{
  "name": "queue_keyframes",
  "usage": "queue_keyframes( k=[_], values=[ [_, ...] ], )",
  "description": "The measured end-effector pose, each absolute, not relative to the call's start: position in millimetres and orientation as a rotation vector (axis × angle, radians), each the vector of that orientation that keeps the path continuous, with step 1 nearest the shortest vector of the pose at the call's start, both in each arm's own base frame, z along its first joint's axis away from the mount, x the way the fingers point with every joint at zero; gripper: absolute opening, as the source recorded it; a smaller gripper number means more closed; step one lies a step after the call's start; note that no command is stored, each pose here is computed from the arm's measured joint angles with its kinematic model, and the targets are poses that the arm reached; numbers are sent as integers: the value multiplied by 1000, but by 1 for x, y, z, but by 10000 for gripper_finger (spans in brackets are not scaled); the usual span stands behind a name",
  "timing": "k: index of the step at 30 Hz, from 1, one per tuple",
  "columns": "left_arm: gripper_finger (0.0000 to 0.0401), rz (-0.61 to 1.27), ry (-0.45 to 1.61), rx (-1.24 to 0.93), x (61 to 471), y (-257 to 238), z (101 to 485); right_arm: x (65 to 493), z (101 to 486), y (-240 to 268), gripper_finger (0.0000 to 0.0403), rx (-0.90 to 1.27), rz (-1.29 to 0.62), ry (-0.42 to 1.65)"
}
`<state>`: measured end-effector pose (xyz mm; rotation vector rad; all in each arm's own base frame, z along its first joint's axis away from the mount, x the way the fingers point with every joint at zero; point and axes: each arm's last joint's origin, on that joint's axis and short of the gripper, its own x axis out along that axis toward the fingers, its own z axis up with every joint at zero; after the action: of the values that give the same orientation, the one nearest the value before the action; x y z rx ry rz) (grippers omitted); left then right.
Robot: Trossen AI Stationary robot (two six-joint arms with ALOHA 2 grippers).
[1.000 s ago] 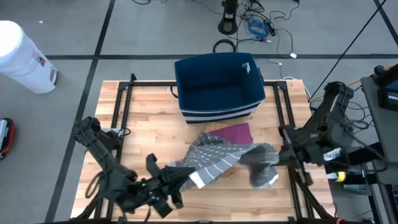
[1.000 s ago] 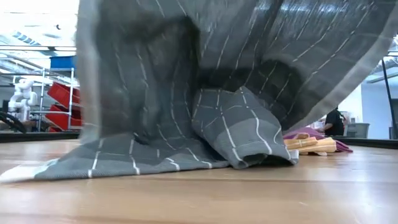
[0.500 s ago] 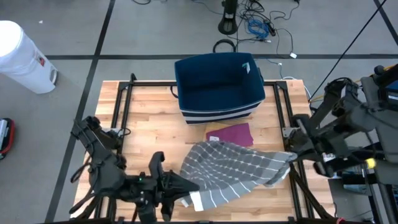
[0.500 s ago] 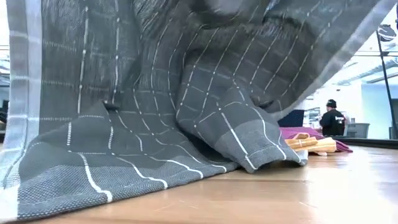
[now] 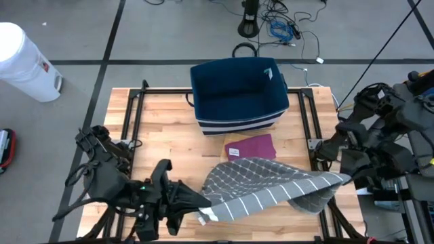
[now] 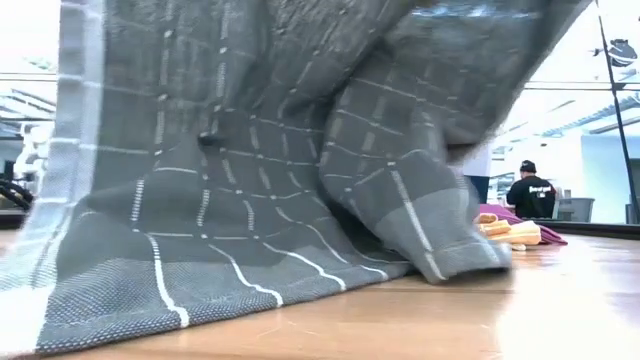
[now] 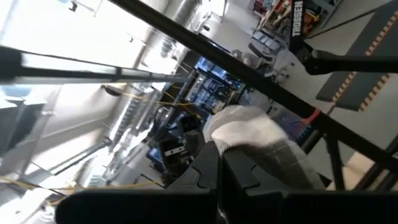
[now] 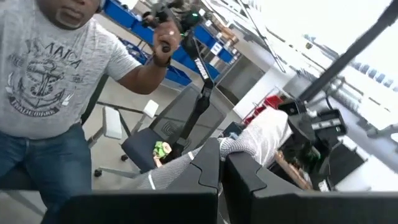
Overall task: Fold towel
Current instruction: Fold the gray towel
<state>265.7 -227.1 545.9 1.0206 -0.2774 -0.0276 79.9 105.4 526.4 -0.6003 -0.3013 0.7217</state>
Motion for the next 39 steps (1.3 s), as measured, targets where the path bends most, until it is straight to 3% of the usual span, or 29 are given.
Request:
queue_keyframes(
  k=[13, 27, 34, 39],
  values=[
    [0, 38, -367, 1112, 244, -219, 577, 78, 559, 102, 0, -704, 735, -302],
    [0, 193, -395, 1100, 224, -181, 609, 68, 597, 84, 0, -736, 603, -398],
    [0, 285, -289, 1091, 227, -166, 610, 68, 591, 80, 0, -693, 557, -284],
    [0, 242, -161, 1076, 235, -161, 597, 69, 579, 80, 0, -640, 573, -133]
  ],
)
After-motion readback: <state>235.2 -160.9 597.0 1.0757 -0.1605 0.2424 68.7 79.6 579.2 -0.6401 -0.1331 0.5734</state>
